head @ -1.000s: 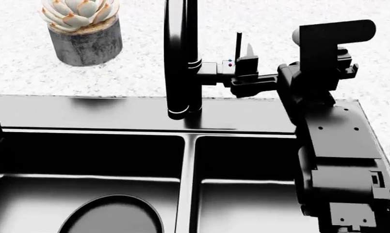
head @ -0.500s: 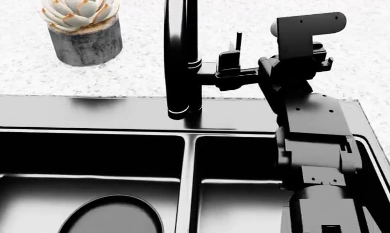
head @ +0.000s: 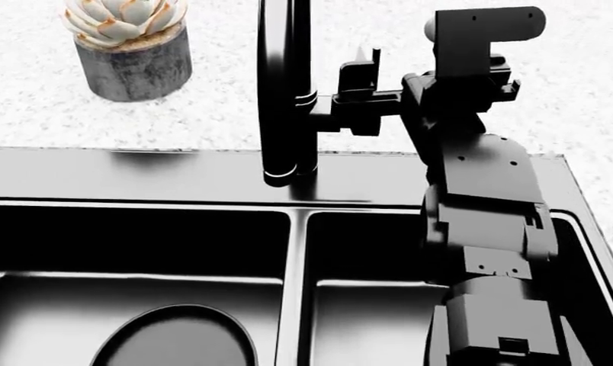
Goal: Pick the pan and sponge and place them into the sink. Then turn on the water.
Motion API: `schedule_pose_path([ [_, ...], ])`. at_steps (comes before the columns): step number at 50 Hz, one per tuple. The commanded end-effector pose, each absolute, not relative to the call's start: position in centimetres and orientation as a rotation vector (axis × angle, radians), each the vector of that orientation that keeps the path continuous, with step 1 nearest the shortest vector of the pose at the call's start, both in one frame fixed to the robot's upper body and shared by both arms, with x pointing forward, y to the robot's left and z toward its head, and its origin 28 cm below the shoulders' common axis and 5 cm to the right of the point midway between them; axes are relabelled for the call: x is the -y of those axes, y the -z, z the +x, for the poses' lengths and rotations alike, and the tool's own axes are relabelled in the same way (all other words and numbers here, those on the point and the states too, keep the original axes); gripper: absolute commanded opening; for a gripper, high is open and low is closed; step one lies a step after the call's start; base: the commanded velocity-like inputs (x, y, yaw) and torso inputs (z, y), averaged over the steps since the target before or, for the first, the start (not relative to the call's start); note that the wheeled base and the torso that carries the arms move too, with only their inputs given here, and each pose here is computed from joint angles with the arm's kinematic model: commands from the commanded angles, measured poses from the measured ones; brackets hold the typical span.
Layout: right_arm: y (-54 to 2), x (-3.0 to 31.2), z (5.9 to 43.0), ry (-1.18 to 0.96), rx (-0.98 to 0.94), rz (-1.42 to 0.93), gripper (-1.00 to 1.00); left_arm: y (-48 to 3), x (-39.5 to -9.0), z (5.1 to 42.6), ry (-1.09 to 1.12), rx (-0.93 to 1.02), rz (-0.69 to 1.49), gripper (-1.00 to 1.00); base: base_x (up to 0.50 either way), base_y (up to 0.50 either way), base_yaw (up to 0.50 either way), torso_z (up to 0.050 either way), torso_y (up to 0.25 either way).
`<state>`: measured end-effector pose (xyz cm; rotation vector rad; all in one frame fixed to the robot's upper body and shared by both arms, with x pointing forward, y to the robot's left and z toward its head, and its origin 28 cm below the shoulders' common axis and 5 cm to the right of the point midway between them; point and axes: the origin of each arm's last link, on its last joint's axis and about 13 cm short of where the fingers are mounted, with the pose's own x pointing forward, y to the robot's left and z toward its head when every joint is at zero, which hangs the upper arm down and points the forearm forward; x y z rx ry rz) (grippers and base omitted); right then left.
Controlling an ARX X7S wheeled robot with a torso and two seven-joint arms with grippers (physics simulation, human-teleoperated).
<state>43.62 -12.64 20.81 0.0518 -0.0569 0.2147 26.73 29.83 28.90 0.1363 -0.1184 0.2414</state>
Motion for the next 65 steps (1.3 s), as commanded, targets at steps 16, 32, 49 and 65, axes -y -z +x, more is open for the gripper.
schedule_pose_path([
  [16,-21.3,11.9,43.8,-0.222,0.081,0.055,1.00,-29.0,-29.6,26.9,-0.234,0.146,0.171,1.00,0.00,0.00,0.00,0.004,-0.130],
  [32,-23.7,11.6,44.1,-0.185,0.141,0.062,1.00,-29.0,-29.6,26.9,-0.245,0.133,0.147,1.00,0.00,0.00,0.00,0.001,-0.015],
  [49,-23.8,11.7,44.1,-0.184,0.128,0.068,1.00,-29.0,-29.6,26.9,-0.225,0.143,0.162,1.00,0.00,0.00,0.00,0.003,-0.040],
  [65,-25.7,11.5,44.2,-0.182,0.161,0.060,1.00,-29.0,-29.6,26.9,-0.235,0.151,0.156,1.00,0.00,0.00,0.00,0.012,-0.101],
])
